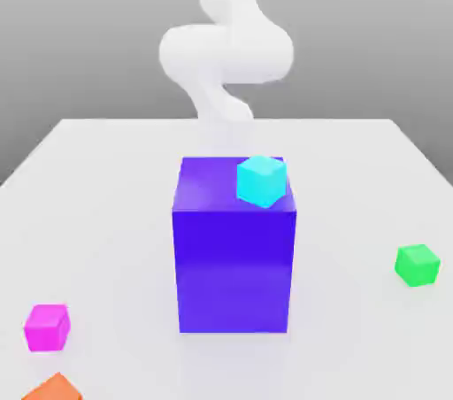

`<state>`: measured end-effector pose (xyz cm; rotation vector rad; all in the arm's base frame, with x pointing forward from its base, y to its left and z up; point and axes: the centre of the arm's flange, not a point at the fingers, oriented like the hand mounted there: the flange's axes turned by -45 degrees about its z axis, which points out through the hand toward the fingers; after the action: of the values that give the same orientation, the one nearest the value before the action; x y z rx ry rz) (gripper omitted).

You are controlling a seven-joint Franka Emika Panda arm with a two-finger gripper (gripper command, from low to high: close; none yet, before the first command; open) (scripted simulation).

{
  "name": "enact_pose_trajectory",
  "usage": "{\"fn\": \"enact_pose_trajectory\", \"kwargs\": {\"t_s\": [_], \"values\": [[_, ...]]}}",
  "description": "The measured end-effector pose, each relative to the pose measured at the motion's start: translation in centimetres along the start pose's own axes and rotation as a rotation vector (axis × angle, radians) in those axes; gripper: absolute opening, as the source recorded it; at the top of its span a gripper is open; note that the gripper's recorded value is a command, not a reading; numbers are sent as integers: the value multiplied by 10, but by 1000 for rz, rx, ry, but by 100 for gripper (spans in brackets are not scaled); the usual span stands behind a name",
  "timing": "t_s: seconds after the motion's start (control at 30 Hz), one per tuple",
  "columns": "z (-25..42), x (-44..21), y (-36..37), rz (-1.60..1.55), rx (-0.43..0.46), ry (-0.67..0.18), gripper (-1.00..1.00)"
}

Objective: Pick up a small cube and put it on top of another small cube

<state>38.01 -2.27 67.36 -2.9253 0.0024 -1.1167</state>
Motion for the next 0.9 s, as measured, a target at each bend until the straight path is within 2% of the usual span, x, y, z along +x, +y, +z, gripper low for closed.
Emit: {"fn": "enact_pose_trajectory", "kwargs": {"t_s": [0.2,0.4,0.63,0.9], "values": [[118,-23,59,-14,17,-167,0],[219,-77,117,-18,23,-324,0],[307,-176,189,-7,11,-509,0],[367,-308,244,-26,-2,-716,0]]}}
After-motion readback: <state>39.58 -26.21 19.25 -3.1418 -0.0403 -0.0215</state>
